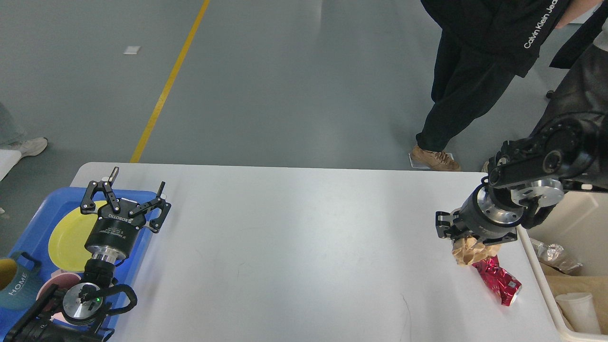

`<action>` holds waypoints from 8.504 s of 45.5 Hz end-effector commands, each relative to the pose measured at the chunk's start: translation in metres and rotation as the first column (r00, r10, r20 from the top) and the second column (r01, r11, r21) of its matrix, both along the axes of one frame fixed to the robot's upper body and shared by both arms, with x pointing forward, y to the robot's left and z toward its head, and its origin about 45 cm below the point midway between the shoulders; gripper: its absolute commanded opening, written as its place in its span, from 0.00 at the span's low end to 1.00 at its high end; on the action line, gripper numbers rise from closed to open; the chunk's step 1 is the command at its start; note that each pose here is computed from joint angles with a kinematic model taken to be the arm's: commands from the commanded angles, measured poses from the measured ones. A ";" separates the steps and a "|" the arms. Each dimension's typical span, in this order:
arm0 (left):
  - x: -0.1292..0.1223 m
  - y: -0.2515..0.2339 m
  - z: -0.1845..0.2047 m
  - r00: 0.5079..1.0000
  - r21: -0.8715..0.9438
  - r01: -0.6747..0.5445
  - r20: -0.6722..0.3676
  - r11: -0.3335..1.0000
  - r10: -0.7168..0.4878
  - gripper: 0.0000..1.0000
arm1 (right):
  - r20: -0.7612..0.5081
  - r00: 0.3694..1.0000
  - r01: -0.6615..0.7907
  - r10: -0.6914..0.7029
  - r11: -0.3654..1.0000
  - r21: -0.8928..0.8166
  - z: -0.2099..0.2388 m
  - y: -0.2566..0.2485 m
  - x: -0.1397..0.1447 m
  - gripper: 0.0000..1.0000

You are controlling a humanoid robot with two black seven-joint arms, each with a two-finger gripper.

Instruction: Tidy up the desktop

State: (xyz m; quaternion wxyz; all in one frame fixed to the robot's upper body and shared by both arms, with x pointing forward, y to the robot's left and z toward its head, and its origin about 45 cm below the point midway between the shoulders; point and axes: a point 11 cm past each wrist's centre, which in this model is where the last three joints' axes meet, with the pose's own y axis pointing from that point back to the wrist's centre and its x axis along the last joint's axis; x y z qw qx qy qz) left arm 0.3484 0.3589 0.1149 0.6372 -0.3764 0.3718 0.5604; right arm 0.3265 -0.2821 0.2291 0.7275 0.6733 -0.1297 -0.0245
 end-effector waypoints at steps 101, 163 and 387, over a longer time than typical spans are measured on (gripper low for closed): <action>0.000 0.000 0.000 1.000 0.001 0.001 -0.001 1.000 -0.001 0.97 | 0.346 0.900 0.372 -0.266 0.881 -0.292 -0.214 -0.279 -0.111 0.00; 0.000 0.000 0.000 1.000 0.001 0.001 -0.001 1.000 -0.001 0.97 | 0.139 0.988 0.112 -0.072 0.944 -0.309 -0.046 -0.267 -0.012 1.00; 0.000 -0.001 0.000 1.000 -0.001 0.000 0.000 1.000 0.000 0.97 | -0.006 0.977 0.213 -0.213 0.977 0.023 0.044 -0.152 -0.027 0.00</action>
